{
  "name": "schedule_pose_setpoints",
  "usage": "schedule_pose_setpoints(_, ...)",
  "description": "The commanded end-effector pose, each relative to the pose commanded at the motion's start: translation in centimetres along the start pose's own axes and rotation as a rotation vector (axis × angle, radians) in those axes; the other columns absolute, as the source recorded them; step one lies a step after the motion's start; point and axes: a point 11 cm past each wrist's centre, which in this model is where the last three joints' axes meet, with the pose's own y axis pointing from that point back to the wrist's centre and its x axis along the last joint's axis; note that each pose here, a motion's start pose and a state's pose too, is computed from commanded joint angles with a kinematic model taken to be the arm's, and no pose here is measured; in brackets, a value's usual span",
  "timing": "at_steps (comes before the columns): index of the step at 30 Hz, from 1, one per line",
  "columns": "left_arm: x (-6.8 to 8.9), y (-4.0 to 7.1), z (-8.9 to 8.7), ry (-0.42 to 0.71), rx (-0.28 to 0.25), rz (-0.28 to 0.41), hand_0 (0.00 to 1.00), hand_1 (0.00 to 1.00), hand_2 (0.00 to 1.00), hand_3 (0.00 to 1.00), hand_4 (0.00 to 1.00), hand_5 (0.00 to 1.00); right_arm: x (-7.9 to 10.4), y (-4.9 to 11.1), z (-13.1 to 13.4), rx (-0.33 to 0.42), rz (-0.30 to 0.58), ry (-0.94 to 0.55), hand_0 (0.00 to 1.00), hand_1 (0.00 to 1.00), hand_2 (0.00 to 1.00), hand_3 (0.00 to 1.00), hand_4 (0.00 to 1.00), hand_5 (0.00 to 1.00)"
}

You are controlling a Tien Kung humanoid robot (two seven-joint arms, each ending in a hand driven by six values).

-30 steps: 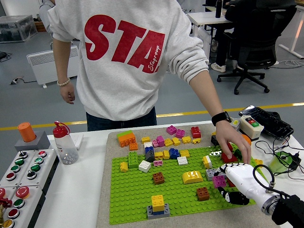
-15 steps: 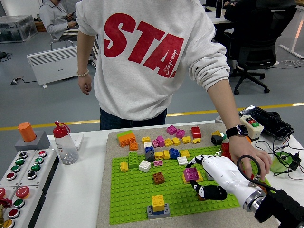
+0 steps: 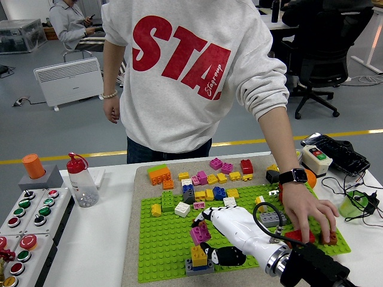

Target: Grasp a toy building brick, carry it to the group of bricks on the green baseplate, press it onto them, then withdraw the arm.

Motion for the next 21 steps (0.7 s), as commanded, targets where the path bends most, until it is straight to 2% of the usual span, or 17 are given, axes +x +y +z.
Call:
schedule_pose_setpoints(10, 0.0, 0.0, -0.3, -0.004, 0.007, 0.001, 0.659, 0.685, 0.675, 0.578, 0.294, 0.998, -1.2, -0.5, -1.5, -0.001, -0.061, 0.002, 0.737, 0.758, 0.802, 0.573, 0.471, 0.143)
schedule_pose_setpoints(21, 0.0, -0.1, -0.6, -0.008, 0.014, 0.001, 0.659, 0.686, 0.675, 0.578, 0.295, 0.998, -2.0, -1.1, -0.8, -0.044, -0.089, 0.019, 0.736, 0.758, 0.802, 0.575, 0.477, 0.157)
